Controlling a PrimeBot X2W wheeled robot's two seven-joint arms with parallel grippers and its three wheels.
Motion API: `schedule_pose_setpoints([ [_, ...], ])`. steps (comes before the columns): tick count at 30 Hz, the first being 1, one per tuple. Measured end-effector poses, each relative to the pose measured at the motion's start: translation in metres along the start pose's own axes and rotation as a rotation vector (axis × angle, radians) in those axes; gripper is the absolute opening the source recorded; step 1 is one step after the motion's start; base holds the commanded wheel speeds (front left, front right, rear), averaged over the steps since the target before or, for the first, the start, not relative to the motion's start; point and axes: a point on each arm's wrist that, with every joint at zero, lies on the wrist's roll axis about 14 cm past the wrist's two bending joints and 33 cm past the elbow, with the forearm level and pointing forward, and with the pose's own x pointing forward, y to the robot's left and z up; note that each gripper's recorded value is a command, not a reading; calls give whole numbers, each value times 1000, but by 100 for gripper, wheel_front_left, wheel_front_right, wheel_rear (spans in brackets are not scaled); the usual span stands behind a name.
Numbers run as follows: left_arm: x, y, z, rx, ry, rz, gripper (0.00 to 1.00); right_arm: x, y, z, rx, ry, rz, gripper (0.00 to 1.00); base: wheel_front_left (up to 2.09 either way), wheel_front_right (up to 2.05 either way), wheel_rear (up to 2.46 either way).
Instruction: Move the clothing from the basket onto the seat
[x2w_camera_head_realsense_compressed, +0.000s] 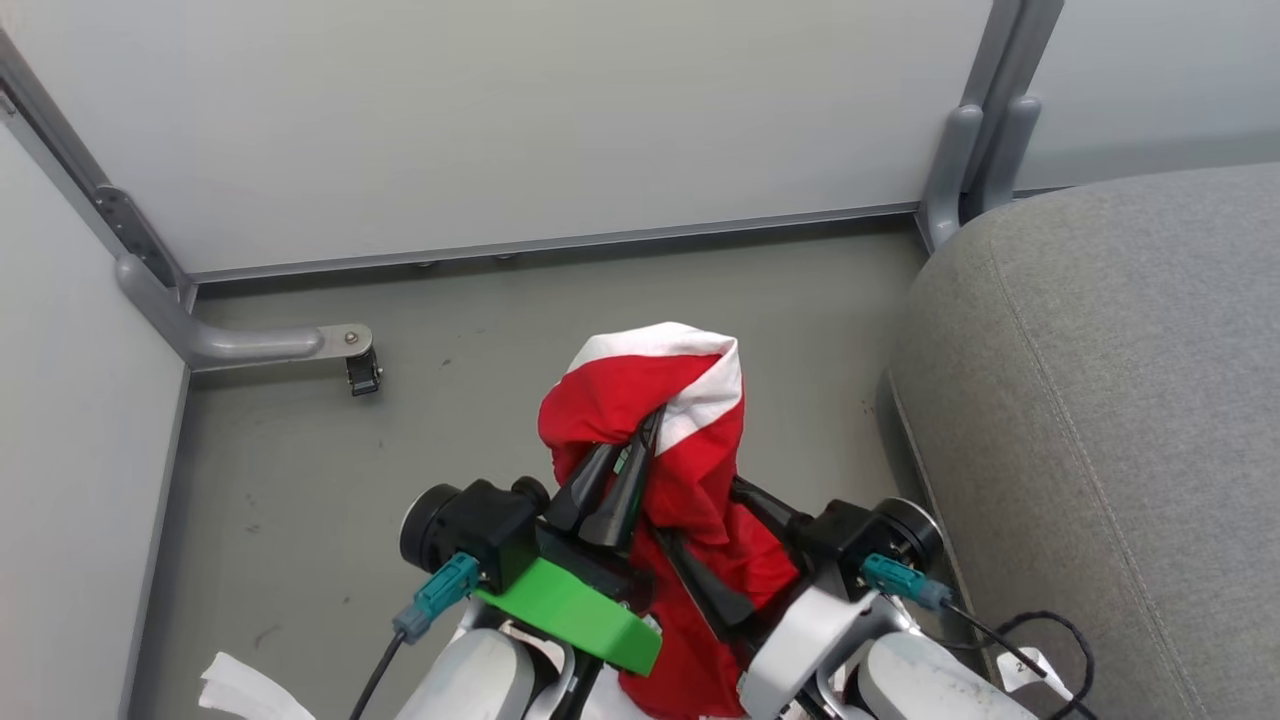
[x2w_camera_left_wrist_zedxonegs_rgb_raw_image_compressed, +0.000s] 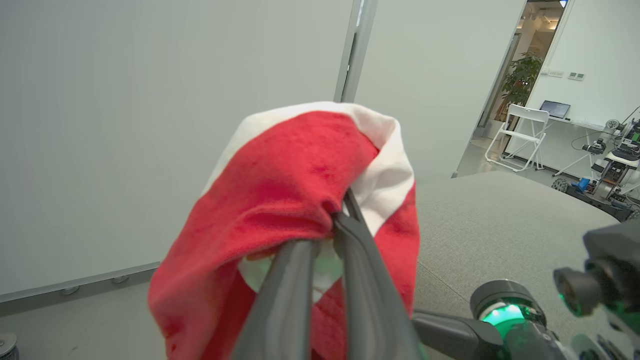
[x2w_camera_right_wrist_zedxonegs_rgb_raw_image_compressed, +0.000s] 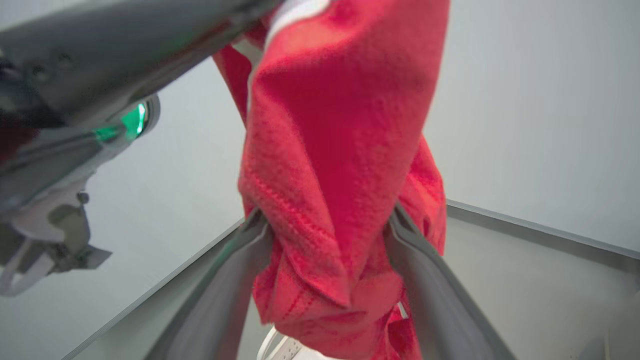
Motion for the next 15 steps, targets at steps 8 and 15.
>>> schedule_pose_setpoints([
  [8,-2,-4,-1,-19,5,-9,0,22,12,-6,-31,26,63,39,0,0,0],
  [15,-5,-2,-1,-19,7,1,0,26,10,-14,22,42,45,0,0,0,0],
])
